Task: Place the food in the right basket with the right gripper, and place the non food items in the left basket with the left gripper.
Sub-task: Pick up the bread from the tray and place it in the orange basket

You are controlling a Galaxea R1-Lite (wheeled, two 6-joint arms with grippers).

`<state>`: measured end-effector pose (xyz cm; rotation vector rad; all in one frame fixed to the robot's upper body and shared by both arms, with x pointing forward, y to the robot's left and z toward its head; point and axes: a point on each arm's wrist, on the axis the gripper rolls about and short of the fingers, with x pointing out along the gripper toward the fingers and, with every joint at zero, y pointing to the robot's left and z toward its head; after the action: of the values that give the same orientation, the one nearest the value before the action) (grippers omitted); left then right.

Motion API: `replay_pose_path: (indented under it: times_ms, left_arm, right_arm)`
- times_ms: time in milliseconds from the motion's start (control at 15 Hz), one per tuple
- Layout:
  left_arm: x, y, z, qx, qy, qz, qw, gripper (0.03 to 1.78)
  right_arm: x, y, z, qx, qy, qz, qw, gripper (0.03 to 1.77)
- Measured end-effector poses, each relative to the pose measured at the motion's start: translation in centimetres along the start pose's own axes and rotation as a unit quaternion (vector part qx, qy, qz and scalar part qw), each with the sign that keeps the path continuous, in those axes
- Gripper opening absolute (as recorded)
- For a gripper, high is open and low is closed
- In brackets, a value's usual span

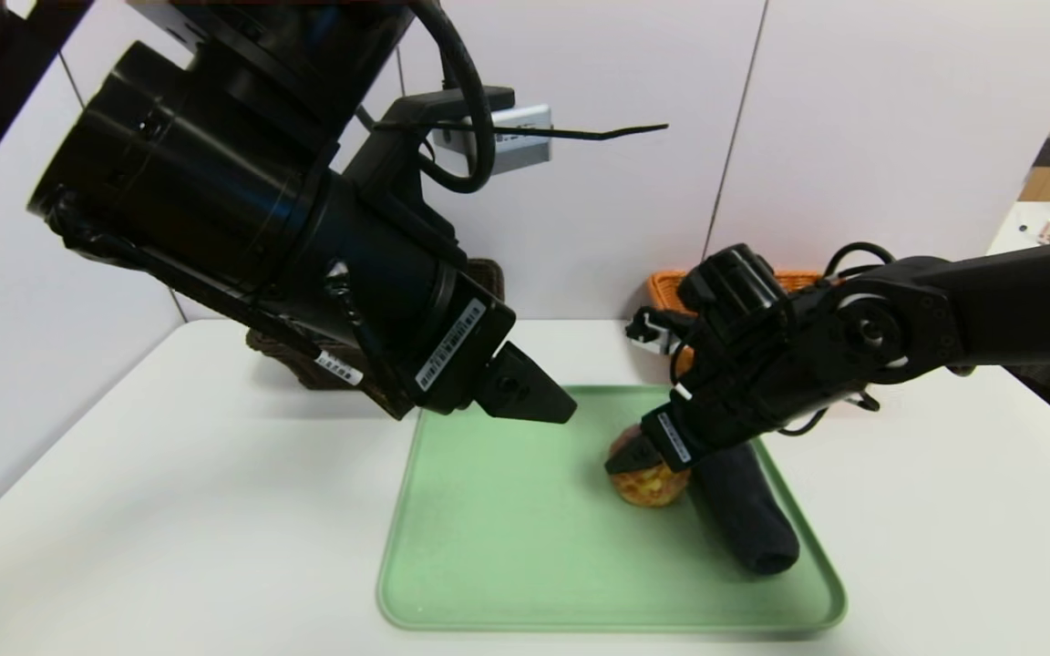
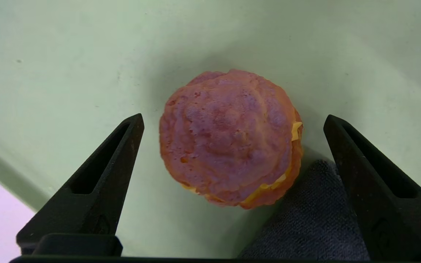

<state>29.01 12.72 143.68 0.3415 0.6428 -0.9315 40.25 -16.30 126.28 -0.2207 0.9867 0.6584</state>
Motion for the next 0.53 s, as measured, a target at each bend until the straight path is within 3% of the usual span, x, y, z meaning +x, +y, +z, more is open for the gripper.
replay_pose_path:
  times_ms: [67, 133, 333, 533]
  left_arm:
    - [0.07, 0.01, 0.01, 0.0, 0.0, 0.0, 1.0, 1.69]
    - [0.14, 0.02, 0.02, 0.0, 0.001, 0.0, 1.0, 1.69]
    - [0.31, 0.05, 0.03, -0.001, 0.002, 0.0, 1.0, 1.69]
    - [0.38, 0.05, 0.03, 0.0, 0.003, -0.001, 1.0, 1.69]
  right_arm:
    - [0.19, 0.04, -0.04, -0.008, 0.004, -0.009, 0.9999, 1.69]
    - [0.42, 0.13, -0.13, -0.014, 0.009, -0.021, 0.9996, 1.48]
    - [0.75, 0.46, -0.27, -0.02, 0.016, -0.04, 0.9989, 1.04]
    - [0.89, 0.65, -0.48, -0.022, 0.02, -0.042, 0.9987, 0.83]
